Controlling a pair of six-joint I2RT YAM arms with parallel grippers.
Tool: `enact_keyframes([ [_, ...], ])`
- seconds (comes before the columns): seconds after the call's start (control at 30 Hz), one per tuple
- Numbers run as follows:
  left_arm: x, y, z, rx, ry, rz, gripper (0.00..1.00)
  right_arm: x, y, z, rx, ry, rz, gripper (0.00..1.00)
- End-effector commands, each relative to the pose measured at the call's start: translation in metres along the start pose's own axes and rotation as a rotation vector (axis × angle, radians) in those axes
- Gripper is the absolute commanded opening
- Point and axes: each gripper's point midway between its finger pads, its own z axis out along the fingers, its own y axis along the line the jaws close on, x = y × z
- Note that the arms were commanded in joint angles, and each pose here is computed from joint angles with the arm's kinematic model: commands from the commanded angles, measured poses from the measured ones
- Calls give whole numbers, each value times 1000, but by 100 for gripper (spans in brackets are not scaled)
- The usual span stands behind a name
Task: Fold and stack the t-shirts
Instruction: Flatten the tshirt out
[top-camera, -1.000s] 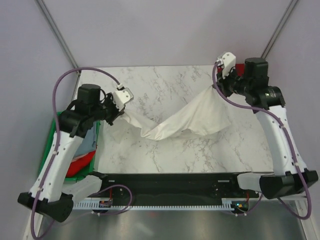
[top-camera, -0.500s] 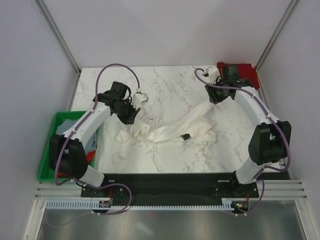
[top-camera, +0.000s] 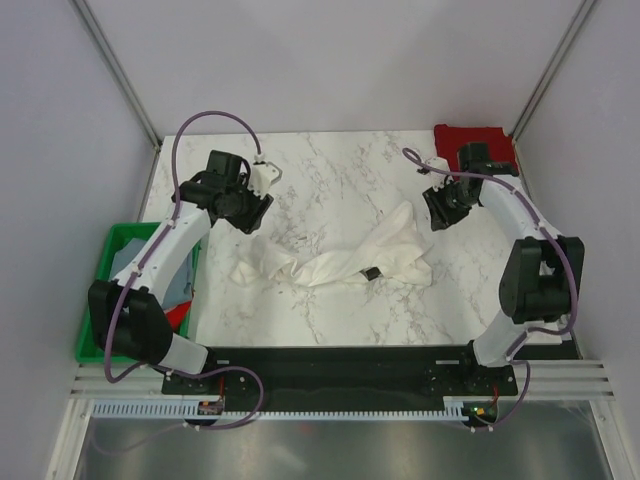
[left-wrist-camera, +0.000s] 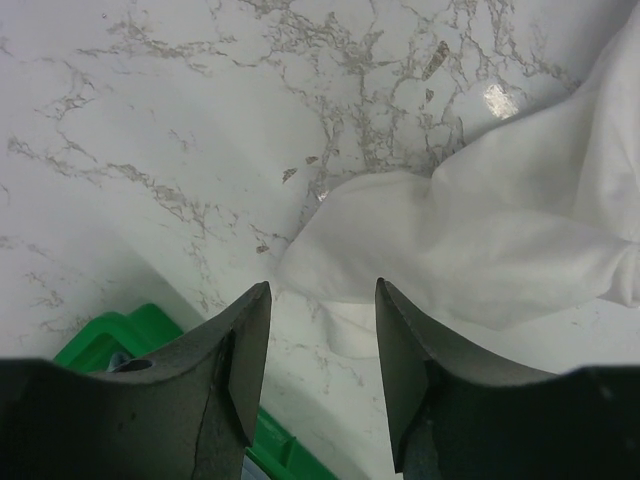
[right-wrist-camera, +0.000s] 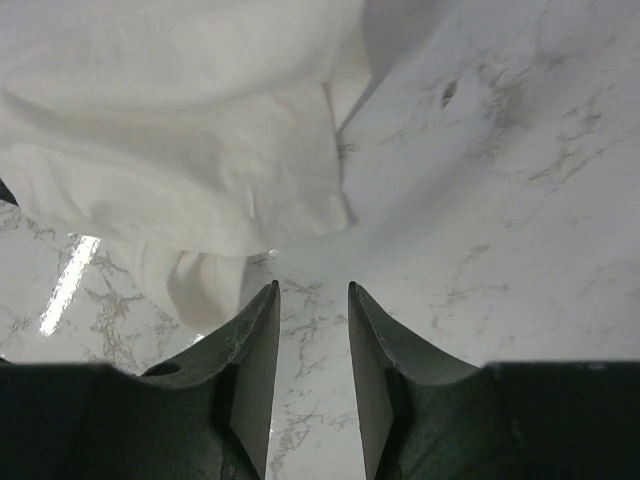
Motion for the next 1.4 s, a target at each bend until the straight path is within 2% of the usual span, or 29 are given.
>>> enact_keyframes([
  [0.0,-1,-7,-10,27,-16,-46,53,21,18,22,-140,94,23,41],
  [0.43,14,-4,-8,29,19,-79,53,24,3,68,-171,160,73,40],
  [1.1,14,4,-4,30,23,-106,52,46,-3,95,-146,224,60,40],
  [1.17,13,5,-4,30,21,-107,52,53,-1,97,-139,243,58,36],
  [1.23,12,5,-4,30,19,-105,52,57,0,94,-131,244,61,17],
  [1.27,12,5,-4,30,19,-105,52,59,1,95,-131,246,61,17],
  [1.3,13,5,-4,28,22,-106,52,57,1,93,-128,237,63,8],
  [1.37,12,6,-6,24,17,-101,52,56,3,89,-128,229,65,1],
])
